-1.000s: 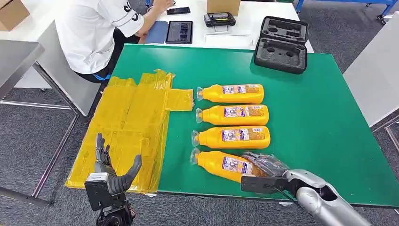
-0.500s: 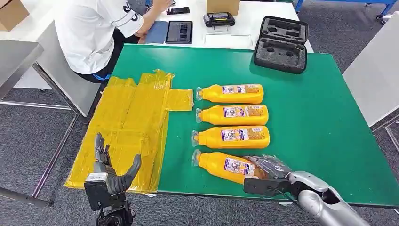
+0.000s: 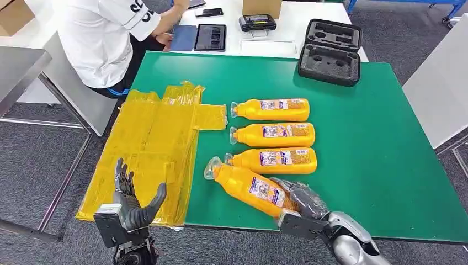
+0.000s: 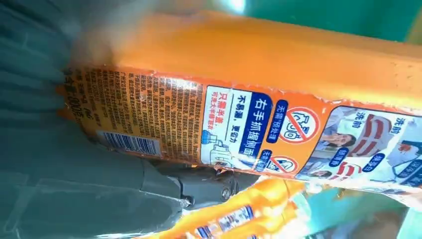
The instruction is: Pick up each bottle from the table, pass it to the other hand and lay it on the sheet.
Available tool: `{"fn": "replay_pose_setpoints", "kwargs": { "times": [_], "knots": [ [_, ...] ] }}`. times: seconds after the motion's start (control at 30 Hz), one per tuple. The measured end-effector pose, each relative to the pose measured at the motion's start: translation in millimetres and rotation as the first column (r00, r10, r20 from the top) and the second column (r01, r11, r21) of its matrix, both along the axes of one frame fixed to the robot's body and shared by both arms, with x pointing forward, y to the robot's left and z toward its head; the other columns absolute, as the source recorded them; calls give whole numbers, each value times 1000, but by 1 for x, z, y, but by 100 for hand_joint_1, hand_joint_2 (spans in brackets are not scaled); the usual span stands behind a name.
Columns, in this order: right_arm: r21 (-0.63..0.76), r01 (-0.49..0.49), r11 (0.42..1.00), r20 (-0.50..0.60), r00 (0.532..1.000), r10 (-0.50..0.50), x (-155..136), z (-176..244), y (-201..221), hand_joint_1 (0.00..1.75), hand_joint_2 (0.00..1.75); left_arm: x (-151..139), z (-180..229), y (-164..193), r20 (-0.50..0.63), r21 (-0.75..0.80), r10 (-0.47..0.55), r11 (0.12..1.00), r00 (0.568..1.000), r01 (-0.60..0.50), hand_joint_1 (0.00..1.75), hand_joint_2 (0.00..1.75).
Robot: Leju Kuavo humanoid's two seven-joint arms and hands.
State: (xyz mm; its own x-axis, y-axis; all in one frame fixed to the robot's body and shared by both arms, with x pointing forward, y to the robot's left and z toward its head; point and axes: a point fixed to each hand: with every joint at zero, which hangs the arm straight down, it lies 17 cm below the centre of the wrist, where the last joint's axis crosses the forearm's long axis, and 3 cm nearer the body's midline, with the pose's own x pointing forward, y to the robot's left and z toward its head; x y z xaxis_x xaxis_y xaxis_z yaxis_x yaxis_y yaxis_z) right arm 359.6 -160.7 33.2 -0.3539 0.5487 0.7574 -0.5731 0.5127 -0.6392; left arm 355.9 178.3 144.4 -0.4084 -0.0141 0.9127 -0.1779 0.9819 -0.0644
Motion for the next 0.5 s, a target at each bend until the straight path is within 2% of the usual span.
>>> {"fn": "replay_pose_setpoints", "kwargs": {
  "times": [0.1,0.2,0.27,0.37,0.5],
  "knots": [
    [86,7,996,72,997,-13,6,21,15,175,175,1,-3,-13,-8,-138,-126,983,992,124,0,175],
    [167,17,986,108,994,-35,13,39,29,175,175,-1,1,-33,29,-281,-301,913,953,296,0,175],
    [226,10,974,106,994,-35,14,48,40,175,175,-6,6,-47,66,-320,-418,851,906,416,0,175],
    [303,-2,953,92,995,-28,15,58,55,175,175,-18,12,-70,111,-319,-576,751,810,578,0,175],
    [377,-22,926,61,998,-1,15,64,72,175,175,-28,14,-90,121,-264,-680,680,723,684,0,175]
  ]
}}
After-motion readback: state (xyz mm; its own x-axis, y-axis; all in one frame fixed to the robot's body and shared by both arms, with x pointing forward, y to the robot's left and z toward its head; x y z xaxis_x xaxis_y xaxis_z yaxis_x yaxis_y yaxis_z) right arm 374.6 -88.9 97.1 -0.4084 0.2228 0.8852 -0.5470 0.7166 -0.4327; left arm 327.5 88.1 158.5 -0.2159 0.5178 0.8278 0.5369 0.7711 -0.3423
